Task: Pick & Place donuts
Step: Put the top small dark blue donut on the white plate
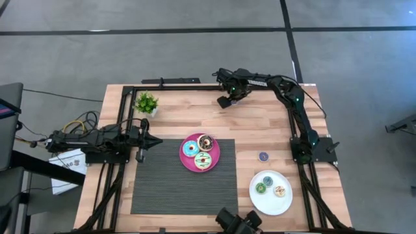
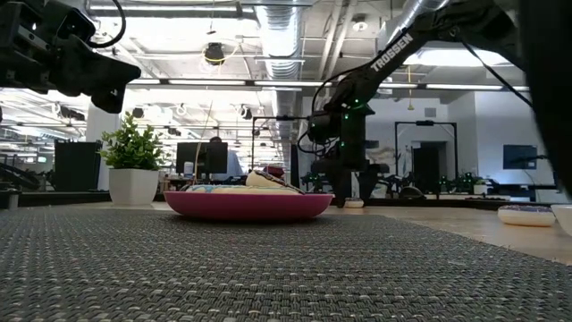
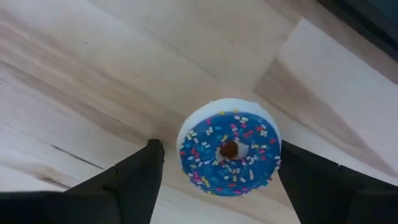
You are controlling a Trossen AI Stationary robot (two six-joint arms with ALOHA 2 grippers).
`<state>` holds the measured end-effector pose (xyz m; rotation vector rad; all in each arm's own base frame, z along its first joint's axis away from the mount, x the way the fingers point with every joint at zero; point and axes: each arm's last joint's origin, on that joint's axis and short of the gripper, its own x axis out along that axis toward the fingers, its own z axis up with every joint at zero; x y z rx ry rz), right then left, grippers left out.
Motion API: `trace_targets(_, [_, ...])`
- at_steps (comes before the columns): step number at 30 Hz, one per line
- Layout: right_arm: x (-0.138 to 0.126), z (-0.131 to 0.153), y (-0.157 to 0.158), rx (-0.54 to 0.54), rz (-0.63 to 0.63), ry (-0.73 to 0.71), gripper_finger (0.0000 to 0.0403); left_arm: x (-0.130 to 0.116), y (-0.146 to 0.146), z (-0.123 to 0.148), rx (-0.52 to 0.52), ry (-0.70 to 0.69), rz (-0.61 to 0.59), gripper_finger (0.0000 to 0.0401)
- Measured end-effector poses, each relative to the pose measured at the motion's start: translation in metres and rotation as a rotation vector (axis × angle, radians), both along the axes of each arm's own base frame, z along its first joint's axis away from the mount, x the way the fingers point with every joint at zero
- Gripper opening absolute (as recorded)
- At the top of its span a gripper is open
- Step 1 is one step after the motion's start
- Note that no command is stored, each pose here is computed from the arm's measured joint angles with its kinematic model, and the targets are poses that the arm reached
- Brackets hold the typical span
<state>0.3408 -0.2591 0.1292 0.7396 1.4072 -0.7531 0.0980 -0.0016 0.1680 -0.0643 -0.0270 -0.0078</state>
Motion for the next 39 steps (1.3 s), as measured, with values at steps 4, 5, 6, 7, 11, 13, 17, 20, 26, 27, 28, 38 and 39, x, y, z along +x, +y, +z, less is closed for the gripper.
trace_targets(4, [0.001,0.0,0.0,-0.009,-0.018,-0.01,0.0277,0.0,0.0,0.0,0.0,0.0,0.0,0.0])
trace_targets(5, [0.001,0.001,0.0,-0.01,-0.025,-0.012,0.0272,0.0,0.0,0.0,0.0,0.0,0.0,0.0])
trace_targets(6, [0.0,0.002,-0.001,-0.012,-0.028,-0.015,0.0268,0.0,0.0,0.0,0.0,0.0,0.0,0.0])
trace_targets(7, [0.0,0.003,-0.002,-0.013,-0.033,-0.016,0.0263,0.0,0.0,0.0,0.0,0.0,0.0,0.0])
trace_targets(11, [-0.002,0.002,-0.003,-0.009,-0.046,-0.013,0.0239,0.0,0.0,0.0,0.0,0.0,0.0,0.0])
trace_targets(13, [-0.002,0.002,-0.002,-0.003,-0.048,-0.005,0.0225,0.0,0.0,0.0,0.0,0.0,0.0,0.0])
trace_targets(17, [-0.002,0.002,-0.001,-0.002,-0.046,-0.004,0.0198,0.0,0.0,0.0,0.0,0.0,0.0,0.0])
trace_targets(20, [-0.001,0.002,0.001,-0.001,-0.049,0.0,0.0183,0.0,0.0,0.0,0.0,0.0,0.001,0.0])
trace_targets(26, [0.0,0.011,0.006,0.0,-0.06,-0.01,0.017,0.0,0.0,0.0,0.0,0.0,0.001,0.0])
trace_targets(27, [0.0,0.016,0.008,-0.008,-0.064,-0.016,0.017,0.0,0.0,0.0,0.0,0.0,0.001,0.0])
trace_targets(28, [-0.002,0.023,0.01,-0.009,-0.064,-0.02,0.017,0.0,0.0,0.0,0.0,0.001,0.001,0.0])
trace_targets(38, [-0.012,0.106,0.049,-0.101,-0.101,-0.086,0.0163,0.0,0.0,0.0,0.0,0.0,0.0,0.0])
trace_targets(39, [-0.012,0.113,0.057,-0.111,-0.094,-0.093,0.0162,0.0,0.0,0.0,0.0,0.0,-0.001,0.0])
